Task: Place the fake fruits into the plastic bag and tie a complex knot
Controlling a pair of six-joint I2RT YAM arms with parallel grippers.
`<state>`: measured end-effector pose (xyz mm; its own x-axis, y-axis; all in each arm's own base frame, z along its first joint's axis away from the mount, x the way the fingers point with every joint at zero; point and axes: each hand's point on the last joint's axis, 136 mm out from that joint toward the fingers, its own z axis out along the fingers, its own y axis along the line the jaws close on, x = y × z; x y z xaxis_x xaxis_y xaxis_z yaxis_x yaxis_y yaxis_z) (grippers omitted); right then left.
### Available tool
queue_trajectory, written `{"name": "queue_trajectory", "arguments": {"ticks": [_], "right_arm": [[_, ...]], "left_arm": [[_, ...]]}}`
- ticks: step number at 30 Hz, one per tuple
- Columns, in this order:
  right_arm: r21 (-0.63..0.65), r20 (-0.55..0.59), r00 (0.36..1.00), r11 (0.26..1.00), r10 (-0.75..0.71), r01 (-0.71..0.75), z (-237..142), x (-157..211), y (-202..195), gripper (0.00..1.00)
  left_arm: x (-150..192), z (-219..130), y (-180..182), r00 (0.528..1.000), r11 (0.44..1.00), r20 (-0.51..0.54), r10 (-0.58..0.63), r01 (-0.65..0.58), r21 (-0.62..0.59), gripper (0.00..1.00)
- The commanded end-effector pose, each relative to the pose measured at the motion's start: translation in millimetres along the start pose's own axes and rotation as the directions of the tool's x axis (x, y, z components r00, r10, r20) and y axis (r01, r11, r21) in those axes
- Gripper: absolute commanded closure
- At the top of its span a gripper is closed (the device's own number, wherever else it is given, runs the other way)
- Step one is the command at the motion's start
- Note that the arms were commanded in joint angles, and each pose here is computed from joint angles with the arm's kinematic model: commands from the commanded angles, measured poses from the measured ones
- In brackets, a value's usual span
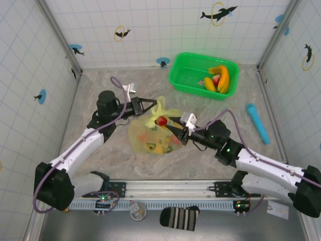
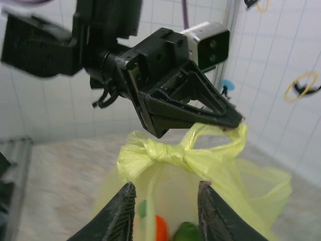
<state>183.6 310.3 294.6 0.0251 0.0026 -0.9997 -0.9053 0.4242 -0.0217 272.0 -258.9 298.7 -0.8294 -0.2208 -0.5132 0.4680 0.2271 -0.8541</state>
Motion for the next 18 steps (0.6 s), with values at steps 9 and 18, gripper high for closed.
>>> {"name": "queue_trajectory", "arguments": {"ticks": [9,18], "right_arm": [[-0.199,-0.176,0.643,0.613,0.745,-0.765,30.0,11.7,47.0,0.52],[-0.224,-0.132,0.558,0.524,0.819,-0.822,59.8,1.4,39.0,0.47]], "left_arm": [[-4.9,-2.2,2.2,0.996,0.997,0.048,0.074,-0.073,-0.026,1.00],[-4.5,-4.2,4.9,0.994,0.996,0.064,0.086,-0.083,-0.039,1.00]]}}
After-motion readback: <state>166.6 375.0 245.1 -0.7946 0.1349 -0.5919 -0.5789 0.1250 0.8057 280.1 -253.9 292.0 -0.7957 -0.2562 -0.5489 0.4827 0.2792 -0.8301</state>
